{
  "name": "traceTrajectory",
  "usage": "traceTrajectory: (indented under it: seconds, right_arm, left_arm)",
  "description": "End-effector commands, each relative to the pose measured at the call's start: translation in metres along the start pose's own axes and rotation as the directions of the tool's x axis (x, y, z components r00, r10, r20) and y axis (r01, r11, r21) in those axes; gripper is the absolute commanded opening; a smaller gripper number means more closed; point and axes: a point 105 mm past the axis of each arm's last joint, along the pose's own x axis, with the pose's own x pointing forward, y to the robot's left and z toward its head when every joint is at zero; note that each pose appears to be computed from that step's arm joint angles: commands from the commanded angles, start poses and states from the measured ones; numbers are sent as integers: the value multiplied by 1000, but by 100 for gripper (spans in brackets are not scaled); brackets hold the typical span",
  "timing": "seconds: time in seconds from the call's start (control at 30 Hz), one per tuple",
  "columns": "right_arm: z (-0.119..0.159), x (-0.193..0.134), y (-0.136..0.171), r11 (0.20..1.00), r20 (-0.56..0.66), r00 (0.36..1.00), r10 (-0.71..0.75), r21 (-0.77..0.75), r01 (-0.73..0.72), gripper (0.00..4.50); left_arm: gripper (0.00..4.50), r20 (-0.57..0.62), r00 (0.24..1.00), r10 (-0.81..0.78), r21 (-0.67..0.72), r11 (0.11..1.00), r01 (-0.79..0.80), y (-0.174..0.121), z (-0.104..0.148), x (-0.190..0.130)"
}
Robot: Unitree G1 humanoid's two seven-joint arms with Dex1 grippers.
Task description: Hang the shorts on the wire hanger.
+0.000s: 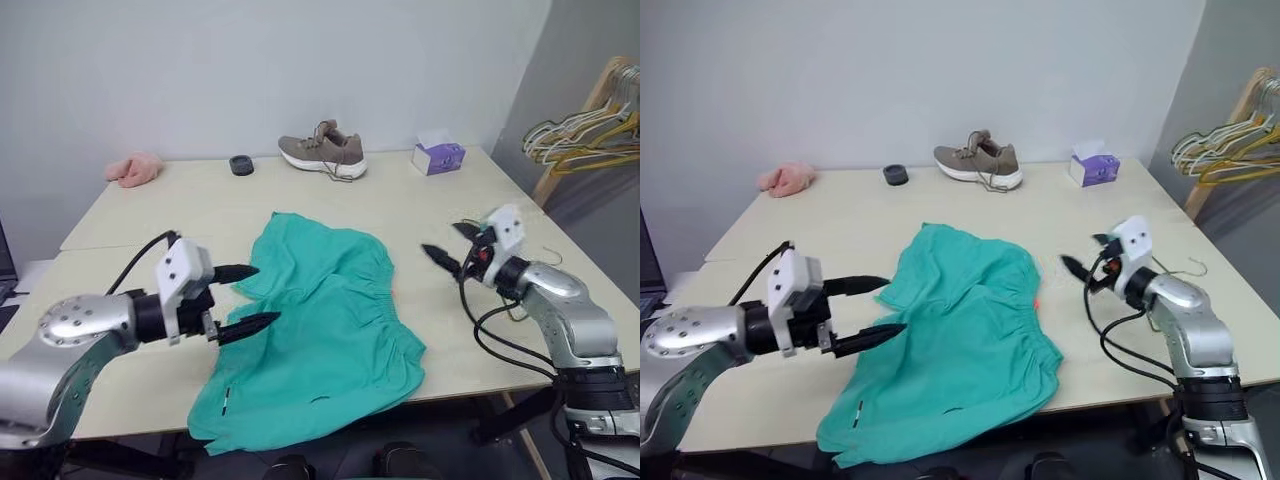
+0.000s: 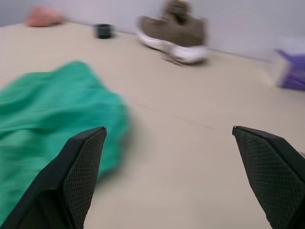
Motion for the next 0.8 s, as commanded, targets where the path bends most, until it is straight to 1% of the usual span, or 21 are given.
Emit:
traceTrajectory:
  seconds: [0.03, 0.07, 0.13, 0.2, 0.27, 0.33, 0.43, 0.57, 0.8]
  right_arm:
    - [-9, -10, -37, 976, -32, 976, -214, -41, 213, 450]
    - [-15, -12, -44, 965, -62, 964, -258, -52, 255, 450]
    - [-25, -15, -53, 950, -106, 945, -310, -61, 305, 450]
    - [-41, -20, -64, 936, -175, 920, -351, -75, 343, 450]
    - [-55, -24, -70, 932, -243, 900, -361, -79, 353, 450]
    - [-65, -27, -73, 932, -283, 888, -361, -81, 353, 450]
    - [-80, -27, -69, 949, -345, 885, -313, -76, 306, 450]
    - [-88, -24, -64, 963, -379, 886, -268, -69, 262, 450]
    - [-85, -8, -63, 978, -402, 892, -206, -77, 192, 450]
  left_arm:
    - [449, 42, 994, -96, 13, 995, 96, -1, 15, 12]
    - [449, 47, 992, -119, 17, 993, 119, 0, 18, 14]
    - [449, 50, 988, -149, 23, 989, 148, 2, 22, 18]
    - [449, 43, 985, -170, 47, 985, 168, 5, 25, 22]
    - [449, 39, 982, -186, 58, 981, 184, 7, 26, 24]
    - [449, 39, 980, -195, 63, 979, 193, 8, 27, 25]
    - [449, 39, 979, -202, 69, 978, 199, 9, 27, 26]
    - [449, 37, 979, -203, 74, 977, 200, 10, 27, 26]
    - [449, 33, 982, -185, 80, 980, 182, 13, 26, 25]
